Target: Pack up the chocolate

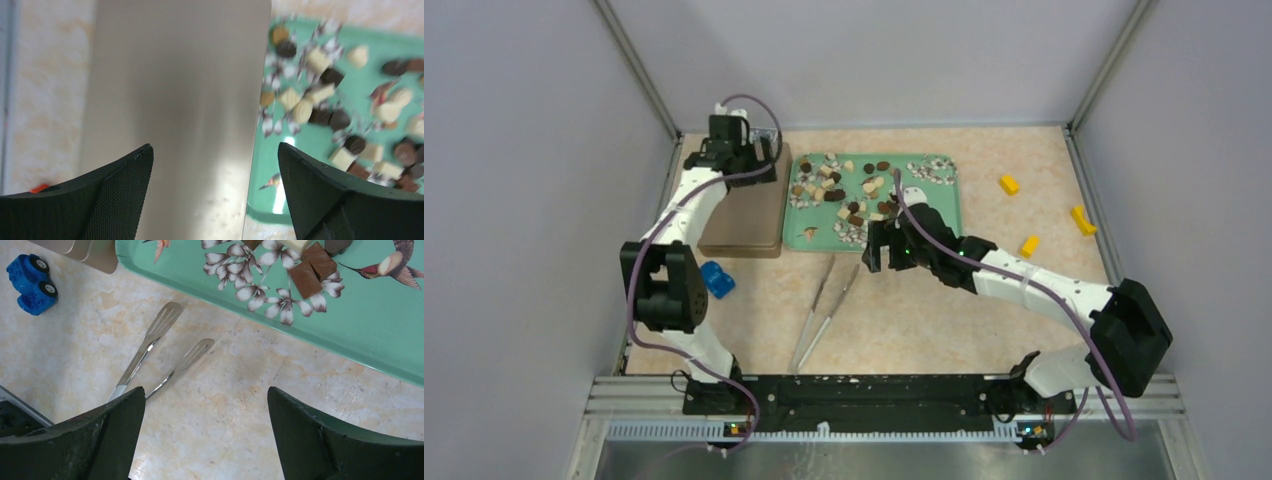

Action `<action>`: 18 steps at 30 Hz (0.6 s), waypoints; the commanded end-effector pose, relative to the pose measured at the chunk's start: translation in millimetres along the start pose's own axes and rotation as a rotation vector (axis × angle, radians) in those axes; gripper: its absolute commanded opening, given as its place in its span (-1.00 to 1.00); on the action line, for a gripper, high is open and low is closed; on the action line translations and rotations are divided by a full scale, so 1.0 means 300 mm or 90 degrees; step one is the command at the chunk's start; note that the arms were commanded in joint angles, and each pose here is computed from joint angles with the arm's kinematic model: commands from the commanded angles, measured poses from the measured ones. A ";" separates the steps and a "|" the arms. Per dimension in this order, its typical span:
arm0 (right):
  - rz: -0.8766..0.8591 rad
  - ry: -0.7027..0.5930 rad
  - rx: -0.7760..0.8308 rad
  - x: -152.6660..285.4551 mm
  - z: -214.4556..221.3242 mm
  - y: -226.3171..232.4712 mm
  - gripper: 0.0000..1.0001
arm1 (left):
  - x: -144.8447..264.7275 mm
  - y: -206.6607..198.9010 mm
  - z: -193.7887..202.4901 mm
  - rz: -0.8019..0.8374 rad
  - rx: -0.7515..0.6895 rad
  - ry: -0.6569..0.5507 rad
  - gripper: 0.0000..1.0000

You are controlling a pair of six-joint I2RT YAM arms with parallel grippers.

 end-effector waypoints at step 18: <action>-0.019 -0.034 -0.060 0.095 0.013 -0.017 0.78 | -0.022 -0.048 -0.038 -0.072 -0.021 -0.032 0.98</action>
Point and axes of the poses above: each gripper's point midway between its finger pads, its own x axis back along the fingers, its own y axis along the line the jaws close on, z = x × y, the point moved 6 cm from there along x, back along the fingers, and after that the axes turned 6 degrees about x, right-handed, at the moved point
